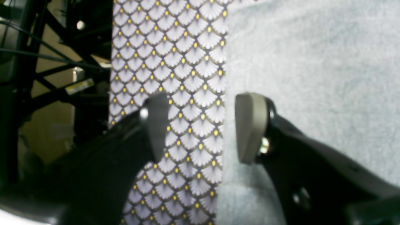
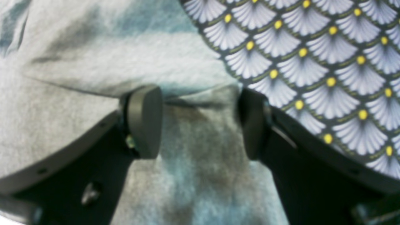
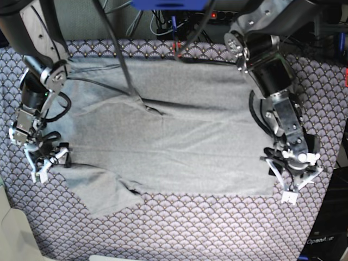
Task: Fold the T-shirt properly
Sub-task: 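Lower both grippers onto the hem corners and close on the fabric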
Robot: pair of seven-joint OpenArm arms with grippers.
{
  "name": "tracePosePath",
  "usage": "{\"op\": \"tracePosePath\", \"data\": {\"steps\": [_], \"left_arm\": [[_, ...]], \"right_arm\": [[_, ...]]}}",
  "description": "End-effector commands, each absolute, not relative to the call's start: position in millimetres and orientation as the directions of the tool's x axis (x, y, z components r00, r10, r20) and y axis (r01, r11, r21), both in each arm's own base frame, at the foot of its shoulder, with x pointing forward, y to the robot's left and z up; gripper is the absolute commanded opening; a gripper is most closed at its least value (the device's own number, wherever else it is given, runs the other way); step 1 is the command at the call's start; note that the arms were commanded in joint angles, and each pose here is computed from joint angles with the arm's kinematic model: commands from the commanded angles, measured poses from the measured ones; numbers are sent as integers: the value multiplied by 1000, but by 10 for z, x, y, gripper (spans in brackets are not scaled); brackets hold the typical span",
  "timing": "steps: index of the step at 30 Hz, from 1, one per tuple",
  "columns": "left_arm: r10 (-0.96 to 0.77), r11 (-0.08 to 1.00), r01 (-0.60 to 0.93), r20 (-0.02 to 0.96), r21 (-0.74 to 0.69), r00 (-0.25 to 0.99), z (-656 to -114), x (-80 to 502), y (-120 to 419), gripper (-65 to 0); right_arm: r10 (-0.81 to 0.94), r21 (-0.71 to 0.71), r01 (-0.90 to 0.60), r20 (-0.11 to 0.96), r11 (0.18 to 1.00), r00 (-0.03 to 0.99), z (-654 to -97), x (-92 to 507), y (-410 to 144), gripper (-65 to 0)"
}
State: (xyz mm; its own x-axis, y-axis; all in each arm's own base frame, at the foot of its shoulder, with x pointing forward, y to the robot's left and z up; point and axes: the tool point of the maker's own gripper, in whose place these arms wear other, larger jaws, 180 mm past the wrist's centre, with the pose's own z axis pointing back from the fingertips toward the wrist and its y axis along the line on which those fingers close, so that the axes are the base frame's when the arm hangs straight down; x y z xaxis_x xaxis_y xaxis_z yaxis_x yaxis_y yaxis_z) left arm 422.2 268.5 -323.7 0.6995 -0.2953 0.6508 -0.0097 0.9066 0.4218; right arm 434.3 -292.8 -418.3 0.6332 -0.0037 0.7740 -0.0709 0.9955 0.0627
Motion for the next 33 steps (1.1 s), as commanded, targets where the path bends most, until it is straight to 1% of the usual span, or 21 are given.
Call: {"op": "tracePosePath", "data": {"steps": [1,6,9,14,16,19,23,29,33], "left_arm": [[-304,897,-42,684,440,664,-3025,4328,2772,-314],[-295,905,-28,672,425,680,-3142,4347,2750,-314],[-307,910,-16,698,415,647,-3133,4438,2691,-314],[-315,920,15,718,391,621,-3240,4522,2586,-314],[-291,925,-16,735,380,612,-3232,4597,2599,-314],[-242,924,-85,744,372,624,-3298,4655,2761,-314],[-227,927,-101,757,360,613,-3347,4721,2758,-314],[-225,928,-100,756,358,615,-3352,4721,2738,-314],[-223,928,-97,748,359,625,-3391,4692,2741,-314]], "right_arm": [[-6,49,-59,820,997,572,-3927,4517,-3026,-281],[-7,50,-60,820,997,572,-3929,4519,-3017,-394],[-6,49,-60,820,997,573,-3930,4518,-3018,-448],[-5,48,-59,820,997,573,-3928,4516,-3027,-456],[-5,47,-58,813,997,583,-3981,4466,-3036,-459],[-4,47,-58,809,997,587,-4013,4436,-3032,-461],[-3,45,-57,808,997,589,-4020,4424,-3044,-467],[0,40,-55,808,998,589,-4013,4420,-3068,-562],[2,36,-53,808,998,589,-4006,4415,-3094,-586]]}}
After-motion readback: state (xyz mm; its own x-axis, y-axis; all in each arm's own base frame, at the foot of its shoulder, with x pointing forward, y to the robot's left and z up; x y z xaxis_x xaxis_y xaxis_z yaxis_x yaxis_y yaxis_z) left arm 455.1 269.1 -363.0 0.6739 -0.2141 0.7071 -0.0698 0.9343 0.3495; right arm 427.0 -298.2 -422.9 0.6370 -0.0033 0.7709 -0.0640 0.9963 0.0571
